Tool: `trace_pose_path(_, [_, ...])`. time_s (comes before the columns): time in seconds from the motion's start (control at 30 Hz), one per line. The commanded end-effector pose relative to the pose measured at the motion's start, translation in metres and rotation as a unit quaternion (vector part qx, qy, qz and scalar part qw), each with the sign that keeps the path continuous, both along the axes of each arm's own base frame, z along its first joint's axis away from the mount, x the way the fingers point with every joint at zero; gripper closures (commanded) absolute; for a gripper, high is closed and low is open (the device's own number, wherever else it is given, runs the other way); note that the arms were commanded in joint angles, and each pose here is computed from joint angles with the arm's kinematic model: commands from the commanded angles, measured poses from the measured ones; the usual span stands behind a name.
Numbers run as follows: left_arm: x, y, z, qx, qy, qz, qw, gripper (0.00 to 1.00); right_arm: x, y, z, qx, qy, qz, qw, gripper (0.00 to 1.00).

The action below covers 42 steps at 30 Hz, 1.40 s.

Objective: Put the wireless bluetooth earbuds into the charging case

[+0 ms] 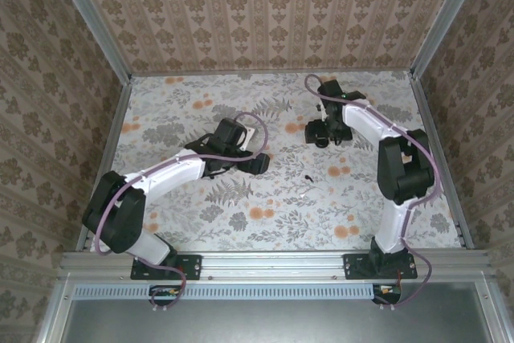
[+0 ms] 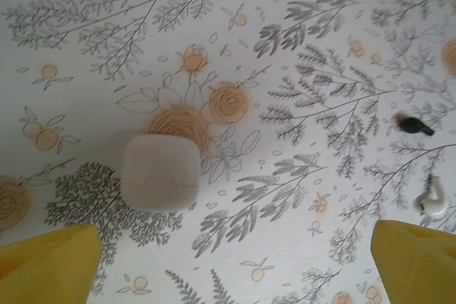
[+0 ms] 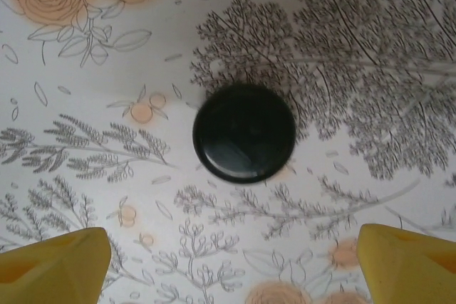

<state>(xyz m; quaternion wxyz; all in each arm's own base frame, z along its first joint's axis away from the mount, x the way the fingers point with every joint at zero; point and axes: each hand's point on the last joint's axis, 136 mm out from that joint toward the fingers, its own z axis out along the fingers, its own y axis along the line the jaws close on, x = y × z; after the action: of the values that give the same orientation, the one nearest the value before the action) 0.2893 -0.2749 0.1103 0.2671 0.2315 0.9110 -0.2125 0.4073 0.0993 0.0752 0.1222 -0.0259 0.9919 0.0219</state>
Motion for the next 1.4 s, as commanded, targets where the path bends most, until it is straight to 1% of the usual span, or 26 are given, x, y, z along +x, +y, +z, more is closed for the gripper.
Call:
trace_pose_path(0.0, [0.005, -0.014, 0.011, -0.027, -0.003, -0.013, 1.000, 0.02, 0.001, 0.004, -0.005, -0.006, 0.035, 0.029, 0.999, 0.11])
trace_pose_path(0.2, [0.011, -0.019, 0.013, -0.019, -0.010, -0.038, 0.999, 0.02, 0.017, 0.007, -0.022, -0.016, 0.055, 0.038, 0.998, 0.13])
trace_pose_path(0.4, [0.013, -0.010, 0.008, -0.025, -0.011, -0.023, 0.999, 0.02, 0.011, 0.006, -0.051, -0.029, 0.107, 0.052, 0.992, 0.15])
trace_pose_path(0.57, [0.008, -0.006, 0.001, -0.024, 0.000, -0.019, 1.000, 0.02, 0.007, 0.005, -0.059, -0.032, 0.119, 0.058, 0.991, 0.28])
trace_pose_path(0.67, [0.006, -0.004, 0.001, -0.022, 0.003, -0.017, 1.000, 0.03, 0.006, 0.006, -0.057, -0.027, 0.117, 0.057, 0.991, 0.34])
trace_pose_path(0.93, [-0.004, 0.003, 0.001, -0.037, 0.001, -0.004, 0.999, 0.03, -0.007, 0.009, -0.055, -0.009, 0.117, 0.052, 0.992, 0.43])
trace_pose_path(1.1, [-0.009, -0.001, 0.004, -0.051, -0.009, -0.013, 0.999, 0.04, -0.018, 0.019, -0.047, 0.032, 0.105, 0.041, 0.993, 0.45])
trace_pose_path(1.2, [-0.011, -0.009, 0.015, -0.073, -0.037, -0.027, 0.996, 0.04, -0.024, 0.030, -0.037, 0.074, 0.088, 0.027, 0.993, 0.46])
trace_pose_path(1.37, [-0.016, -0.022, 0.034, -0.113, -0.100, -0.048, 0.987, 0.04, -0.039, 0.048, -0.016, 0.146, 0.066, -0.020, 0.987, 0.48])
